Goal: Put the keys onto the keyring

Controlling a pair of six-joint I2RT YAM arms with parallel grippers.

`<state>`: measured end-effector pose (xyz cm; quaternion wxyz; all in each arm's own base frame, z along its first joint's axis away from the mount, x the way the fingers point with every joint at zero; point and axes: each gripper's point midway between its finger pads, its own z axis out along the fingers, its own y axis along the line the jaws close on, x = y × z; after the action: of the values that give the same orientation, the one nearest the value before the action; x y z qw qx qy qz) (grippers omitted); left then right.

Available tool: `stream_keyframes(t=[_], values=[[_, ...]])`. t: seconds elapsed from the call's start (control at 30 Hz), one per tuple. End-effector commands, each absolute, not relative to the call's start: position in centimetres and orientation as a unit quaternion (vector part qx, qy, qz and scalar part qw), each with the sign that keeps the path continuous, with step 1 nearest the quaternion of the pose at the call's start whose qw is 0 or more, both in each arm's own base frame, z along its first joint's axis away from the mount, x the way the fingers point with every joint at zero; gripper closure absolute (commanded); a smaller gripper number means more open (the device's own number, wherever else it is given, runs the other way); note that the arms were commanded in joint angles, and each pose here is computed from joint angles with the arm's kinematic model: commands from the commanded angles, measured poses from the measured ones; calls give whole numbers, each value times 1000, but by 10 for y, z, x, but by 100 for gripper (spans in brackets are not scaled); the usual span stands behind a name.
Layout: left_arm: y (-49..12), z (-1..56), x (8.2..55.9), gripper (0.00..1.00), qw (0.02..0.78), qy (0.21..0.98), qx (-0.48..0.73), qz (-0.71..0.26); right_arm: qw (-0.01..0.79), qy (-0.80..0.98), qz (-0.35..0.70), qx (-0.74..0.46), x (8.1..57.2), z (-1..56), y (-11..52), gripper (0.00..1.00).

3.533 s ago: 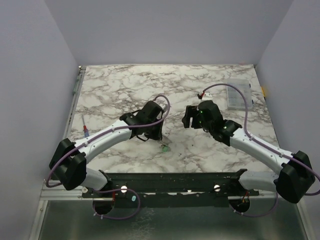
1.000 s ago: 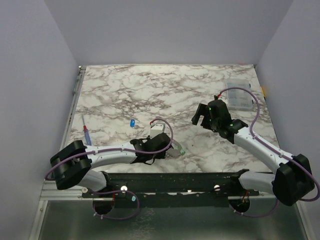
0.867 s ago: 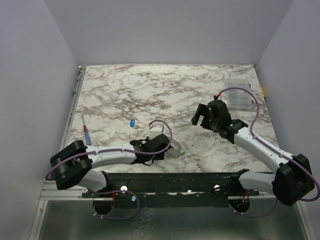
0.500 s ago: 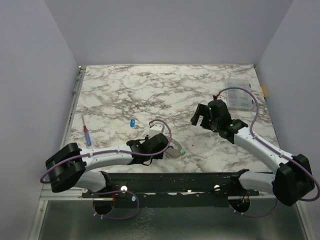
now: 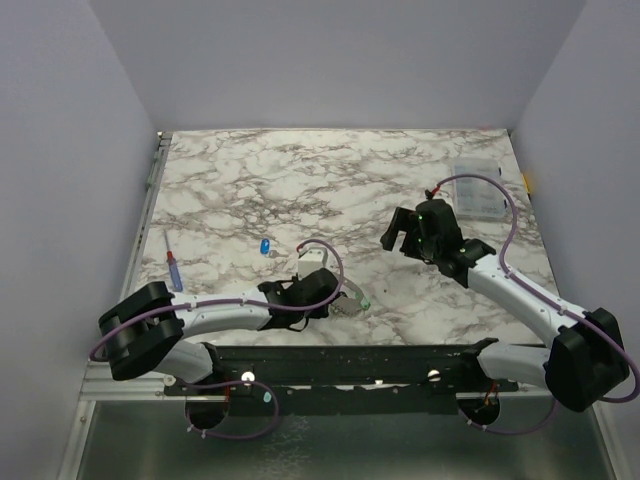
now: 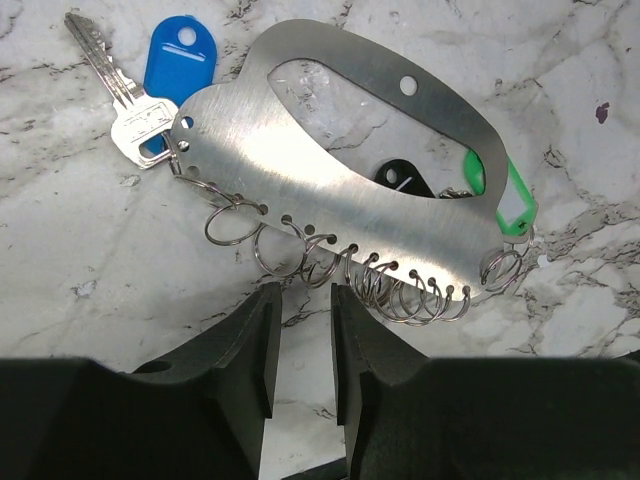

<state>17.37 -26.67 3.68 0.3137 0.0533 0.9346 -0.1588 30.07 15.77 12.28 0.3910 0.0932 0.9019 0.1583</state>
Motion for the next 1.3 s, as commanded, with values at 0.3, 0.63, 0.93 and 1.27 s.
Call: stream_keyframes(t=[0.3, 0.63, 0.93, 1.27], values=[[-272, 27, 176, 69, 320, 930, 12, -179, 390, 903, 160, 84, 297, 120, 157, 6], [-267, 27, 181, 71, 338, 923, -12, -183, 391, 902, 163, 81, 297, 122, 159, 6], [-271, 42, 192, 64, 385, 895, -17, -222, 391, 902, 165, 79, 297, 121, 160, 6], [-255, 80, 214, 59, 469, 865, 34, -175, 395, 901, 162, 69, 297, 124, 159, 6]])
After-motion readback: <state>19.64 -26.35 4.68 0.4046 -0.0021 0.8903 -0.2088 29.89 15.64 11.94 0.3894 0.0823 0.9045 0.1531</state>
